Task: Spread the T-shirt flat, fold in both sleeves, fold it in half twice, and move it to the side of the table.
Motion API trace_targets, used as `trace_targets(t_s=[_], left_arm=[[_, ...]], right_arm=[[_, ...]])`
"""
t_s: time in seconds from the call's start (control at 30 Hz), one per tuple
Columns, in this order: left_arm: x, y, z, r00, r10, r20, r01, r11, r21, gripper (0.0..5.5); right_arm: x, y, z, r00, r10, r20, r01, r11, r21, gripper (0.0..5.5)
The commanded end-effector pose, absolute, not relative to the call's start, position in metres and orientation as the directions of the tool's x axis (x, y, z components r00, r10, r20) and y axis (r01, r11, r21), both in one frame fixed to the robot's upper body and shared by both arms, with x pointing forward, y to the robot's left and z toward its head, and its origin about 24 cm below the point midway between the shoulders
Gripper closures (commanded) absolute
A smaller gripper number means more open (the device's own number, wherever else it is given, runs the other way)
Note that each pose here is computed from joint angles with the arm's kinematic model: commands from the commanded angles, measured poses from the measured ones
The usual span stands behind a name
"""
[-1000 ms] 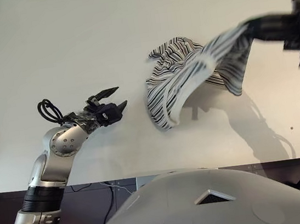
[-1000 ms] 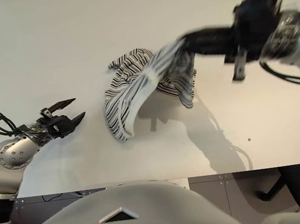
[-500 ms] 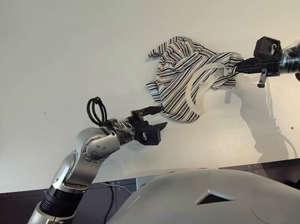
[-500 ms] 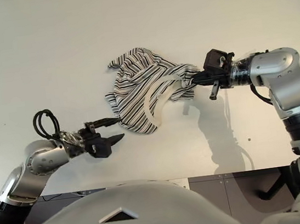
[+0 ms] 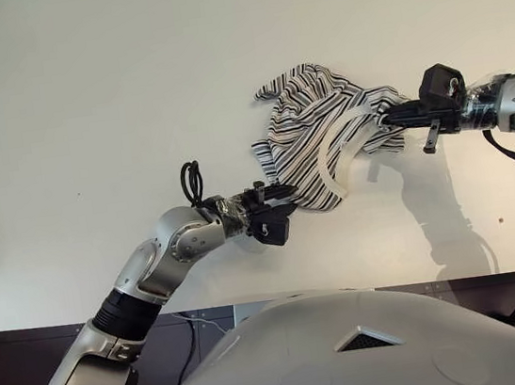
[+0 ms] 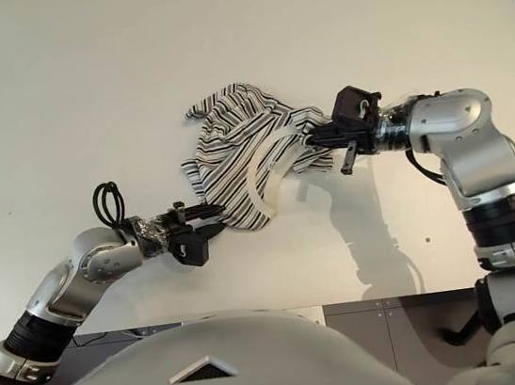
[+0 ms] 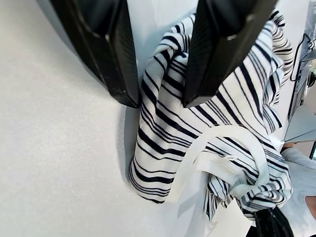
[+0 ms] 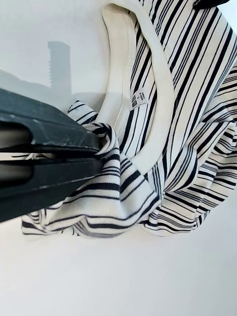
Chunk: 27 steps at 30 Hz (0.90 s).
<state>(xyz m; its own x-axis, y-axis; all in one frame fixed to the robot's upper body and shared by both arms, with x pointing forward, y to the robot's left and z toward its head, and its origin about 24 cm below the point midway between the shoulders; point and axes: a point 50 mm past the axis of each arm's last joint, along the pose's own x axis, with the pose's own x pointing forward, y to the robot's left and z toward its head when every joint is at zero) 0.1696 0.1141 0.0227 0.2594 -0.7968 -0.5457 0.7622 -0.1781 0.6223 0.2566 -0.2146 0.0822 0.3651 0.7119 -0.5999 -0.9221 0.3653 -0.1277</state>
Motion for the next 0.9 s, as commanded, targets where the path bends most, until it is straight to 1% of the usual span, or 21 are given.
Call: trace_targets(t_s=[0.03,0.1,0.17,0.23,0.27,0.3,0.4,0.5,0.57,0.63,0.7,0.8,0.9], left_arm=[[0.164,0.127,0.001,0.208,-0.704,-0.68,0.817,-0.257,0.516,4.55],[0.167,0.127,0.001,0.228,-0.705,-0.671,0.809,-0.245,0.533,4.92],[0.169,0.129,0.002,0.249,-0.707,-0.662,0.801,-0.234,0.551,5.07],[0.173,0.133,0.004,0.279,-0.712,-0.644,0.792,-0.208,0.574,5.35],[0.174,0.134,0.005,0.294,-0.715,-0.634,0.788,-0.194,0.584,5.38],[0.176,0.136,0.008,0.316,-0.723,-0.614,0.788,-0.161,0.595,5.38],[0.185,0.141,0.026,0.424,-0.758,-0.495,0.774,0.02,0.633,5.38],[0.197,0.153,0.046,0.542,-0.753,-0.374,0.723,0.191,0.664,5.38],[0.212,0.163,0.063,0.641,-0.72,-0.265,0.65,0.325,0.687,5.38],[0.234,0.169,0.087,0.736,-0.666,-0.12,0.546,0.479,0.688,5.38],[0.252,0.174,0.106,0.784,-0.62,-0.026,0.478,0.577,0.662,5.38],[0.274,0.181,0.124,0.812,-0.583,0.011,0.451,0.64,0.622,5.38],[0.303,0.186,0.144,0.826,-0.563,0.034,0.418,0.651,0.633,5.38]], right_arm=[[0.257,-0.212,0.086,0.386,0.715,-0.584,-0.915,0.379,-0.141,5.4],[0.255,-0.211,0.085,0.388,0.718,-0.579,-0.914,0.383,-0.137,5.4],[0.254,-0.211,0.085,0.389,0.722,-0.572,-0.912,0.387,-0.133,5.4],[0.253,-0.21,0.086,0.395,0.725,-0.564,-0.91,0.394,-0.131,5.4],[0.253,-0.211,0.087,0.4,0.726,-0.56,-0.908,0.399,-0.131,5.4],[0.253,-0.211,0.088,0.406,0.727,-0.553,-0.905,0.405,-0.13,5.4],[0.252,-0.216,0.095,0.428,0.738,-0.522,-0.894,0.428,-0.129,5.4],[0.254,-0.226,0.108,0.491,0.737,-0.464,-0.861,0.49,-0.134,5.4],[0.263,-0.231,0.122,0.551,0.732,-0.402,-0.826,0.545,-0.141,5.4],[0.274,-0.228,0.14,0.602,0.731,-0.32,-0.796,0.583,-0.166,5.4],[0.283,-0.223,0.153,0.632,0.729,-0.264,-0.775,0.6,-0.198,5.4],[0.3,-0.218,0.173,0.688,0.702,-0.184,-0.724,0.643,-0.252,5.4],[0.33,-0.214,0.192,0.771,0.631,-0.09,-0.624,0.719,-0.304,5.4]])
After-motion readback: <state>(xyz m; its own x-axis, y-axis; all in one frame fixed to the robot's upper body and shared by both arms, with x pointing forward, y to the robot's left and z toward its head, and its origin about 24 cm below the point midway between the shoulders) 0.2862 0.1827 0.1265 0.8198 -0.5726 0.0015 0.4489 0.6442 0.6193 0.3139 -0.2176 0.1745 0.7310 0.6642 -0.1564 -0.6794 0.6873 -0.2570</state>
